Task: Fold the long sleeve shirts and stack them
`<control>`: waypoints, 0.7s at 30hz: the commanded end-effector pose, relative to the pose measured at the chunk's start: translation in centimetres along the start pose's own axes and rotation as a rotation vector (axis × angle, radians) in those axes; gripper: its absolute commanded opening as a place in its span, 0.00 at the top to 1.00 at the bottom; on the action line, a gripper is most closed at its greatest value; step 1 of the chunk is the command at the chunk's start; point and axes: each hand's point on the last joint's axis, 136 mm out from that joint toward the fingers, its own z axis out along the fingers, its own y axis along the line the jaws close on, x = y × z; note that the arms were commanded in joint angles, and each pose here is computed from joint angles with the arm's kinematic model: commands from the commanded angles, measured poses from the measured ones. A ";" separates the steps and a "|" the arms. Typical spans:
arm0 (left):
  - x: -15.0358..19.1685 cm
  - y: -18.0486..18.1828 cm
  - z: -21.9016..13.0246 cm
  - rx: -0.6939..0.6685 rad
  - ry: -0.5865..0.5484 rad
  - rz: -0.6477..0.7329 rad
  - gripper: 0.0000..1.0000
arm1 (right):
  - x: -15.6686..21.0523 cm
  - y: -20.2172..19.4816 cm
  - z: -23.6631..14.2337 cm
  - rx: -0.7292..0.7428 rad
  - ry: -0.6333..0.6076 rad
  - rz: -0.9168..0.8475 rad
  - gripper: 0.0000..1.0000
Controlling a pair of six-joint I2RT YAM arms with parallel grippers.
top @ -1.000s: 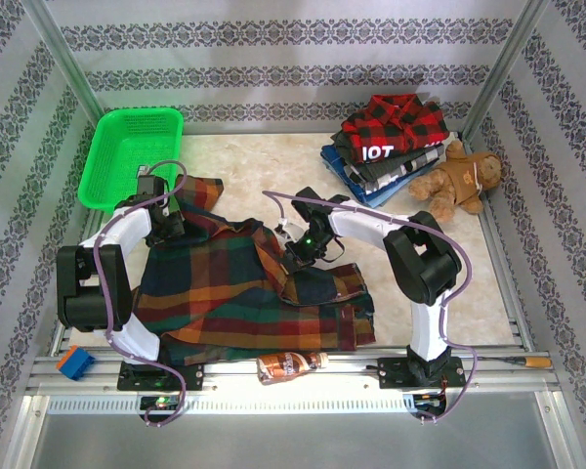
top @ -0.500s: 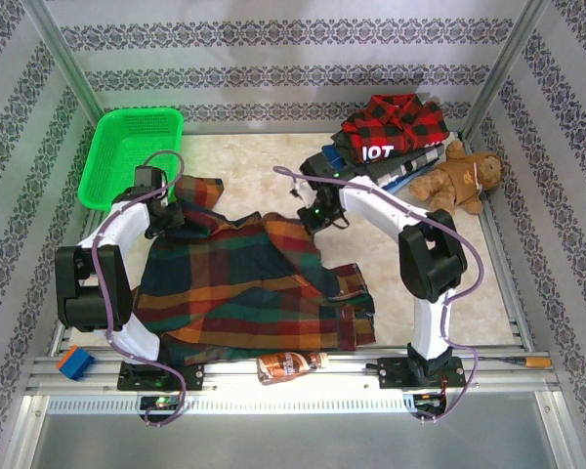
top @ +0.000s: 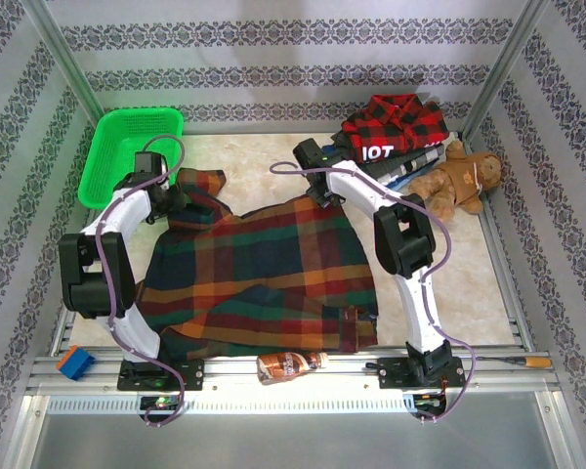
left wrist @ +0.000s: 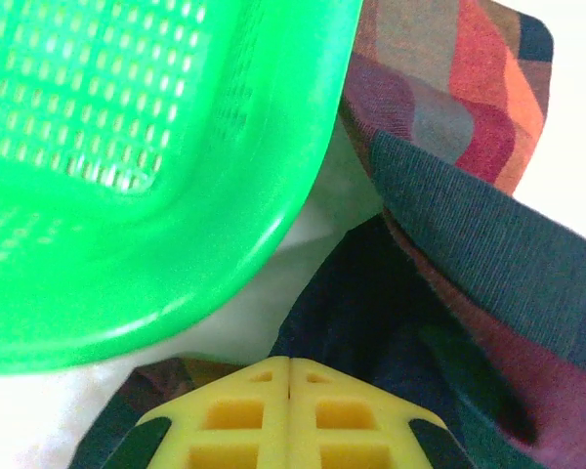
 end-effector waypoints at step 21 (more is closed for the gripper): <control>-5.3 -2.0 -1.7 0.092 -0.156 0.091 1.00 | -2.0 -5.6 -2.7 0.111 -0.090 0.162 1.00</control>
